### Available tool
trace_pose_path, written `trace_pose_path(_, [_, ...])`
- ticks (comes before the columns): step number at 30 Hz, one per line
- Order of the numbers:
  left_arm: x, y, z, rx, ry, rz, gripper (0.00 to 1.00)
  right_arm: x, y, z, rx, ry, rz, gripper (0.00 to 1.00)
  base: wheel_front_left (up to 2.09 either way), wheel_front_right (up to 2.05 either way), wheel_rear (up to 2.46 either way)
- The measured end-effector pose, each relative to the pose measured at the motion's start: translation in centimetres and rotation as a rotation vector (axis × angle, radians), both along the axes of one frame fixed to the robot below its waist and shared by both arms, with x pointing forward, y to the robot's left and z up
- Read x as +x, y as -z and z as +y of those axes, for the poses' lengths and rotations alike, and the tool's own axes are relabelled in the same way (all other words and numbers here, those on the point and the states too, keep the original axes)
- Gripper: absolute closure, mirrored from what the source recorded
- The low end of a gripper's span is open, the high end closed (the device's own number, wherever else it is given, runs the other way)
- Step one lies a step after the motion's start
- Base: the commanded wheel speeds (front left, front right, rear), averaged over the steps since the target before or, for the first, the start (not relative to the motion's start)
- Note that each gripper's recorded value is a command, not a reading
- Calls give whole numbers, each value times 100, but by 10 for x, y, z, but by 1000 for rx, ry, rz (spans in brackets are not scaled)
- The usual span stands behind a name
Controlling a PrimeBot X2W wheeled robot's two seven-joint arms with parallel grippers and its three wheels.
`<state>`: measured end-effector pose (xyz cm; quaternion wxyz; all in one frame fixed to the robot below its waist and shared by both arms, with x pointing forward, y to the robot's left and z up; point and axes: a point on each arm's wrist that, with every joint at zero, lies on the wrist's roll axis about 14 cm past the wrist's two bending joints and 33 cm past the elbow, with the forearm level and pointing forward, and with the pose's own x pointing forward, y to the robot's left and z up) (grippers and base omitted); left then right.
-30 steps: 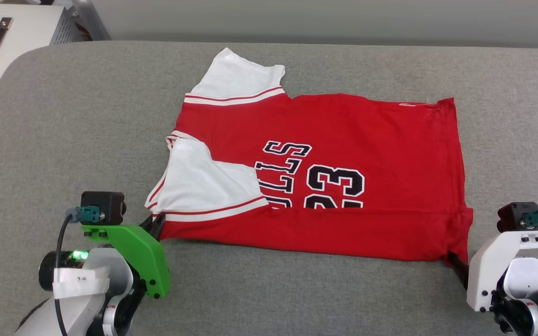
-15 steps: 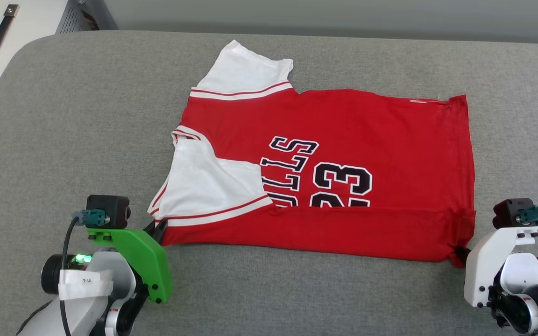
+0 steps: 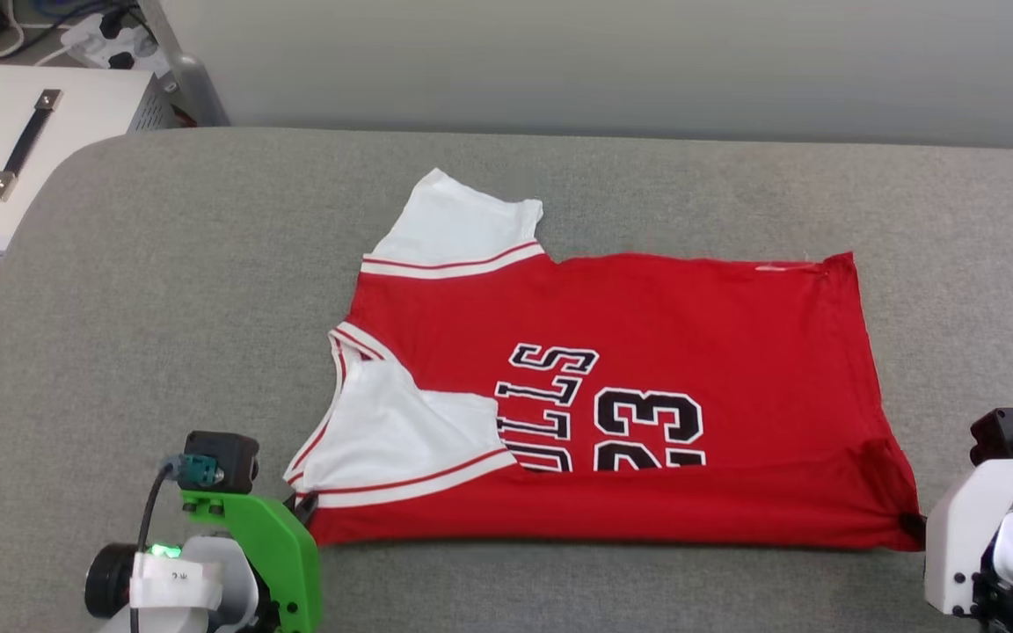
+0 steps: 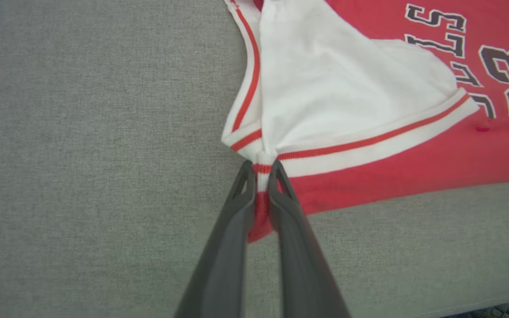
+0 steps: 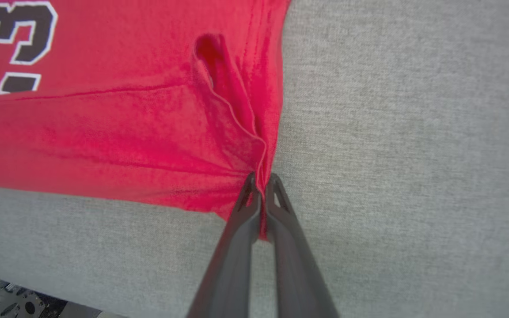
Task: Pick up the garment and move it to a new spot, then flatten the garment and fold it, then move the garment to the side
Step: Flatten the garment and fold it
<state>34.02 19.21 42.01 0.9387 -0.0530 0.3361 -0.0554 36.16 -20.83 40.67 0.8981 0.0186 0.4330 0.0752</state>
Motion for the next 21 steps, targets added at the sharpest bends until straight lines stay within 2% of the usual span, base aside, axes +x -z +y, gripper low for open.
trace_pose_path(11, [-46, 9, -17, -29, 48, 63, 100, -46, -20, -21, 3, 20, 31, 100, 0, 0, 0])
trace_pose_path(21, [-59, 35, -22, -40, 52, 155, 100, -65, -6, -22, 14, 52, 101, 100, 0, 0, 0])
